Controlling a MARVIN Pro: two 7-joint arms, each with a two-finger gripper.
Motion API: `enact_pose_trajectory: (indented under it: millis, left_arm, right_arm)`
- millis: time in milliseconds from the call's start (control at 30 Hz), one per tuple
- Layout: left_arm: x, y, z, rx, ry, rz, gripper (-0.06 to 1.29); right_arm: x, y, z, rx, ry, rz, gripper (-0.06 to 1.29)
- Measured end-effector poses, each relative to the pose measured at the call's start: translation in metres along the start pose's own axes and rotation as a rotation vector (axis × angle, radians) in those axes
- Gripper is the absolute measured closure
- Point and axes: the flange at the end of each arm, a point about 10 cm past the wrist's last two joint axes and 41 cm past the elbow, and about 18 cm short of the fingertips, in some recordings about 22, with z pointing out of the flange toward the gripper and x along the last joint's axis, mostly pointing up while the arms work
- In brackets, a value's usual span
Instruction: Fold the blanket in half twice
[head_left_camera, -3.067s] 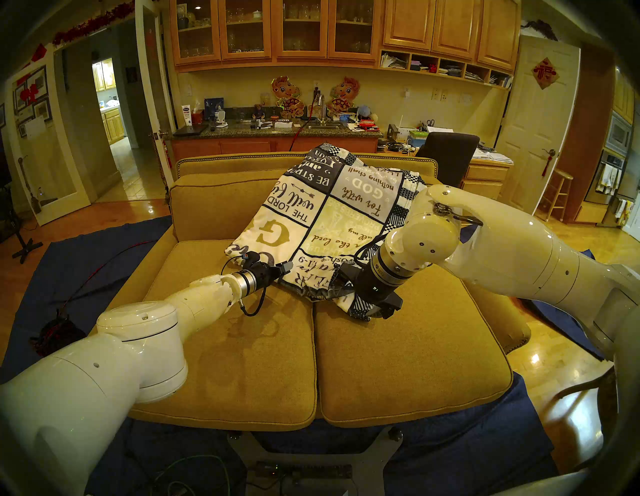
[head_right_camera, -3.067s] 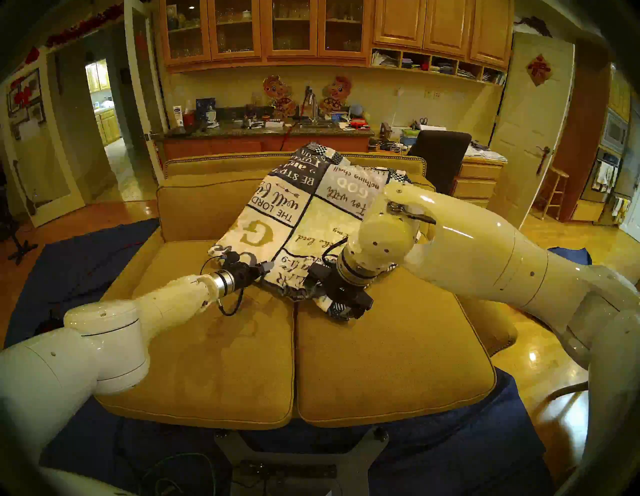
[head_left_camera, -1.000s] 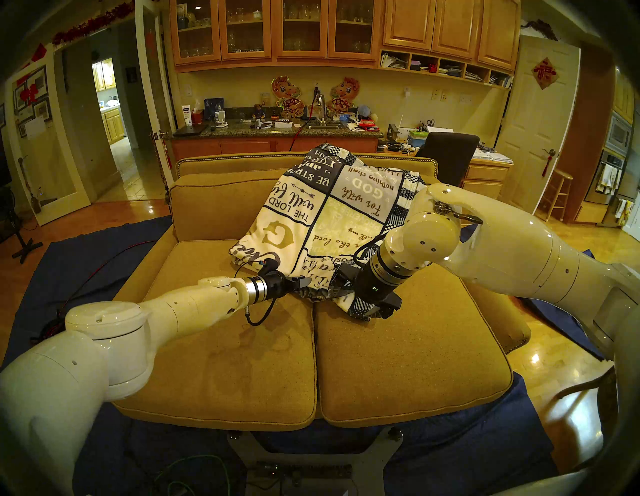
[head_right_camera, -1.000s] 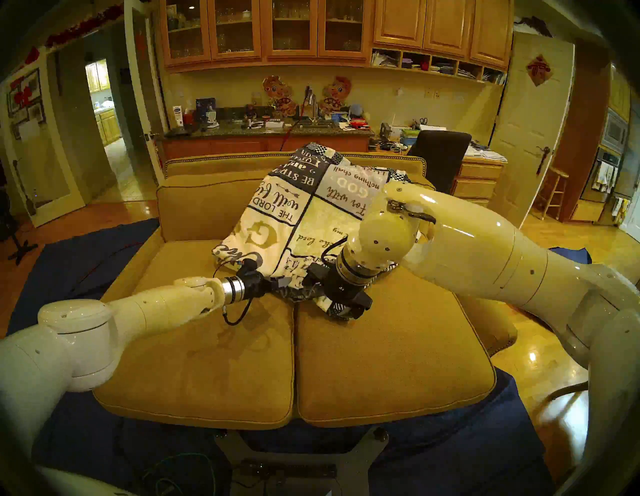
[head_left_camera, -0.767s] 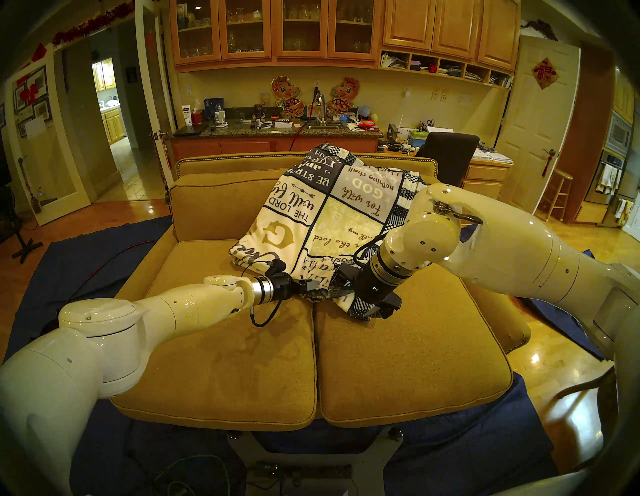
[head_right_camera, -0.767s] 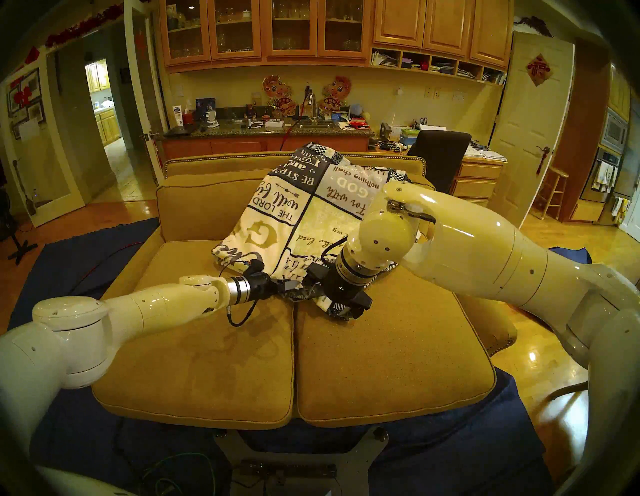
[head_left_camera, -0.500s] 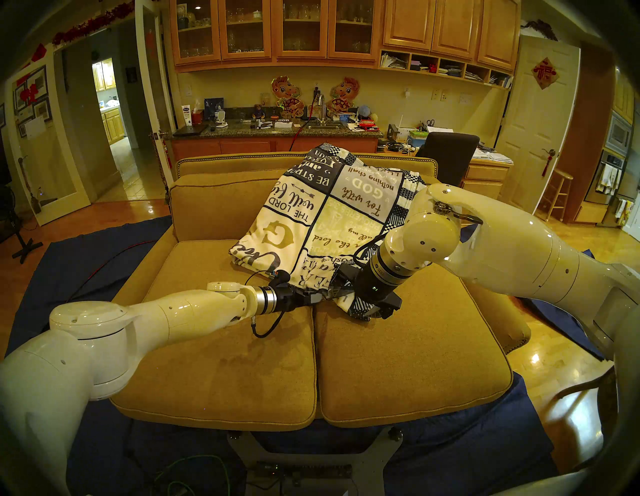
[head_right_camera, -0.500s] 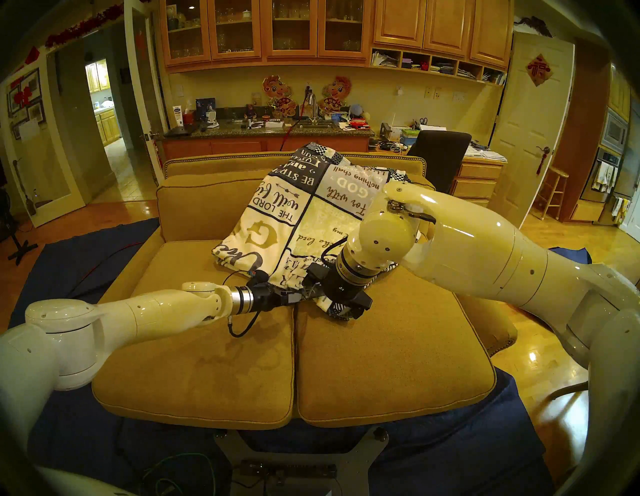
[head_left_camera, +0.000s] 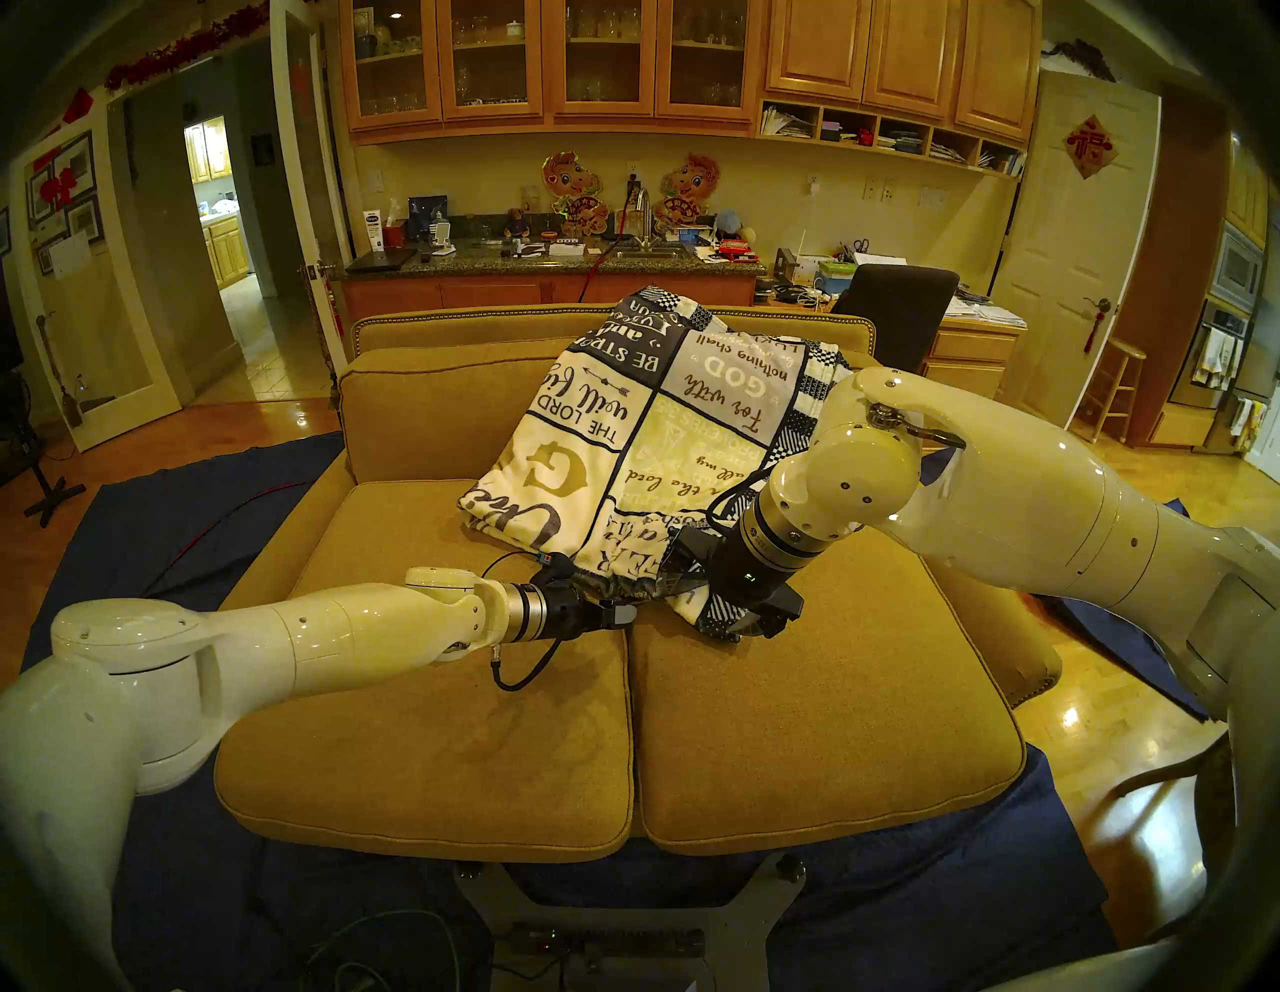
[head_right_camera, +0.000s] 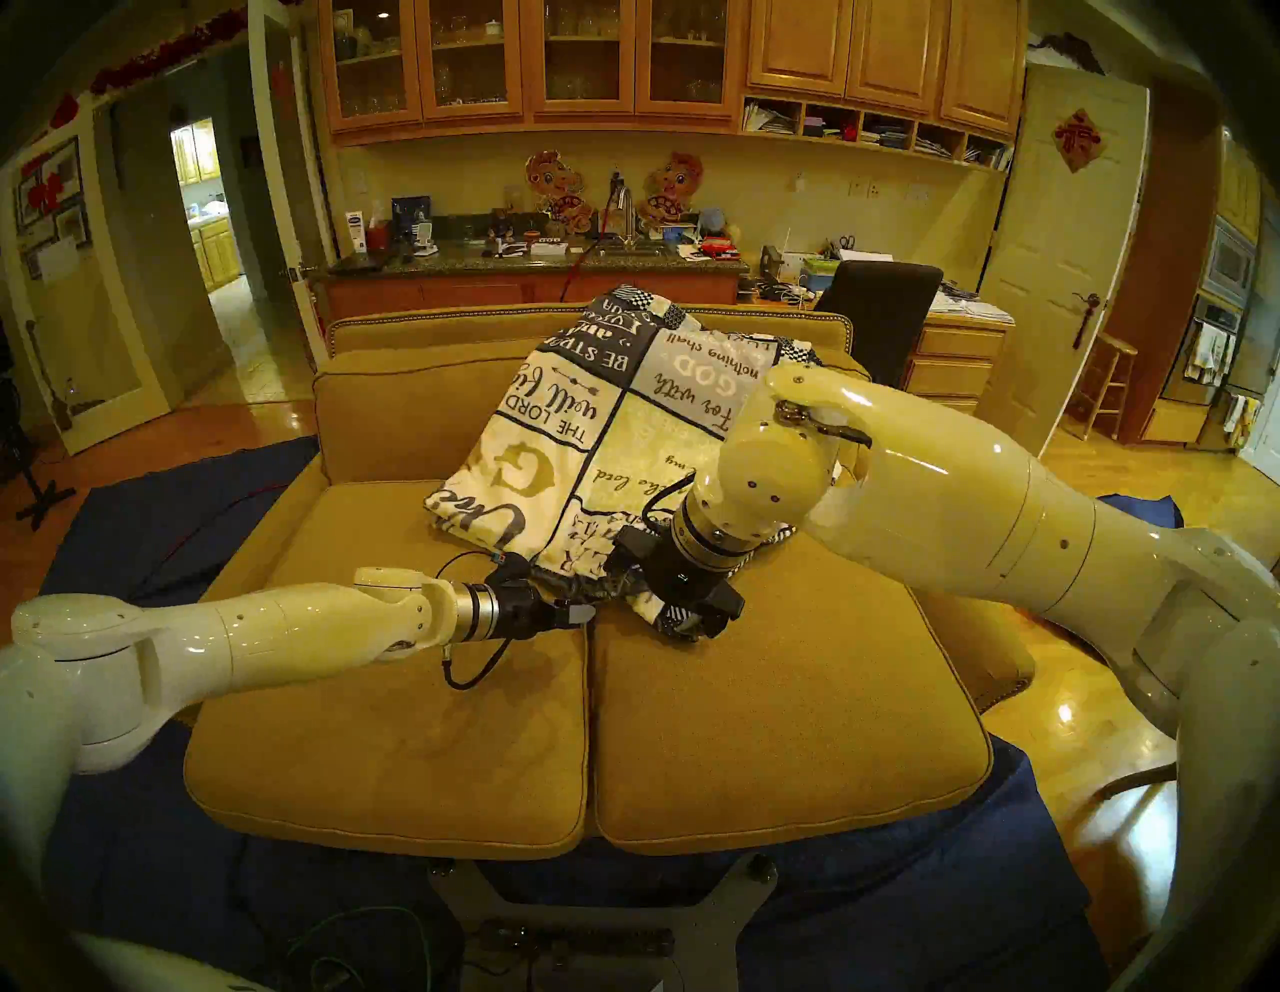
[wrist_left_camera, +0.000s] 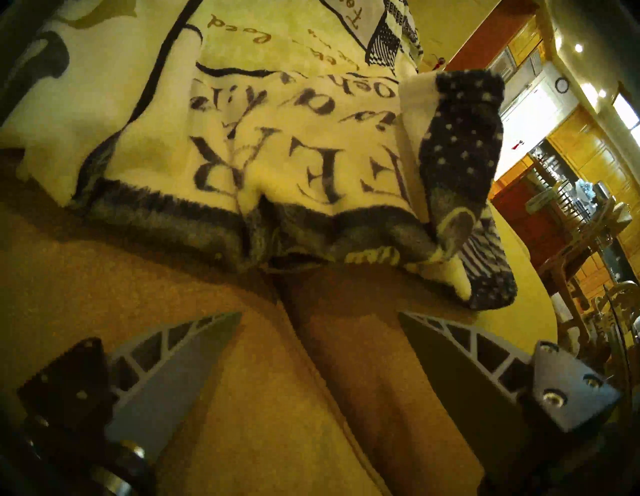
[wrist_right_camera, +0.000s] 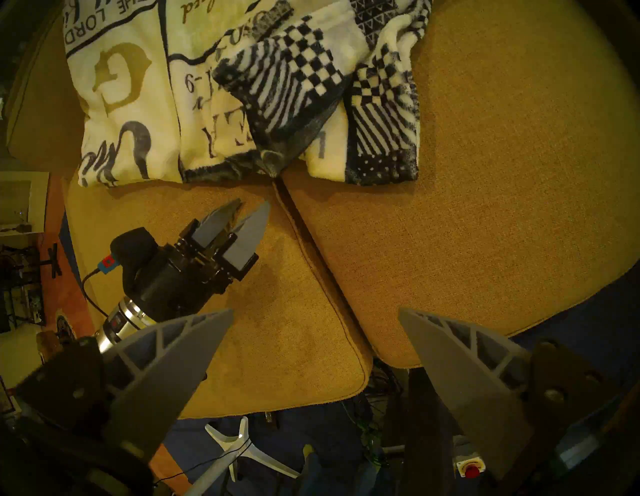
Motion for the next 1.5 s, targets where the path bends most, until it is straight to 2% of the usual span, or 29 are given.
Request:
enact_pose_trajectory:
  millis: [367, 500, 633, 733, 833, 1033, 1167, 1333, 1500]
  left_arm:
    - [-0.007, 0.008, -0.019, 0.142, -0.093, 0.062, 0.0]
    - [-0.01, 0.006, -0.018, 0.209, -0.132, 0.116, 0.0]
    - [-0.011, 0.008, -0.007, 0.265, -0.15, 0.178, 0.0]
    - [-0.01, 0.01, 0.0, 0.294, -0.147, 0.194, 0.01]
    - [-0.004, 0.014, 0.005, 0.318, -0.115, 0.182, 0.05]
    - [0.012, 0.026, 0.0, 0.297, 0.003, 0.061, 0.05]
    - [0.012, 0.025, -0.003, 0.303, 0.033, 0.027, 0.05]
    - [0.008, 0.021, -0.006, 0.333, 0.028, 0.015, 0.05]
    - [-0.001, 0.014, -0.004, 0.434, -0.032, 0.097, 0.05]
  right_arm:
    - [0.0, 0.0, 0.0, 0.0, 0.0, 0.0, -0.01]
    - [0.0, 0.0, 0.0, 0.0, 0.0, 0.0, -0.01]
    - [0.0, 0.0, 0.0, -0.002, 0.001, 0.0, -0.01]
    - [0.0, 0.0, 0.0, -0.003, 0.001, 0.0, -0.01]
    - [0.0, 0.0, 0.0, -0.005, 0.001, 0.0, -0.01]
    - [0.0, 0.001, 0.0, -0.007, 0.001, 0.001, -0.01]
    - [0.0, 0.001, -0.001, -0.009, 0.002, 0.002, -0.01]
    - [0.0, 0.001, -0.001, -0.01, 0.003, 0.004, -0.01]
    - [0.0, 0.001, -0.001, -0.011, 0.003, 0.004, -0.01]
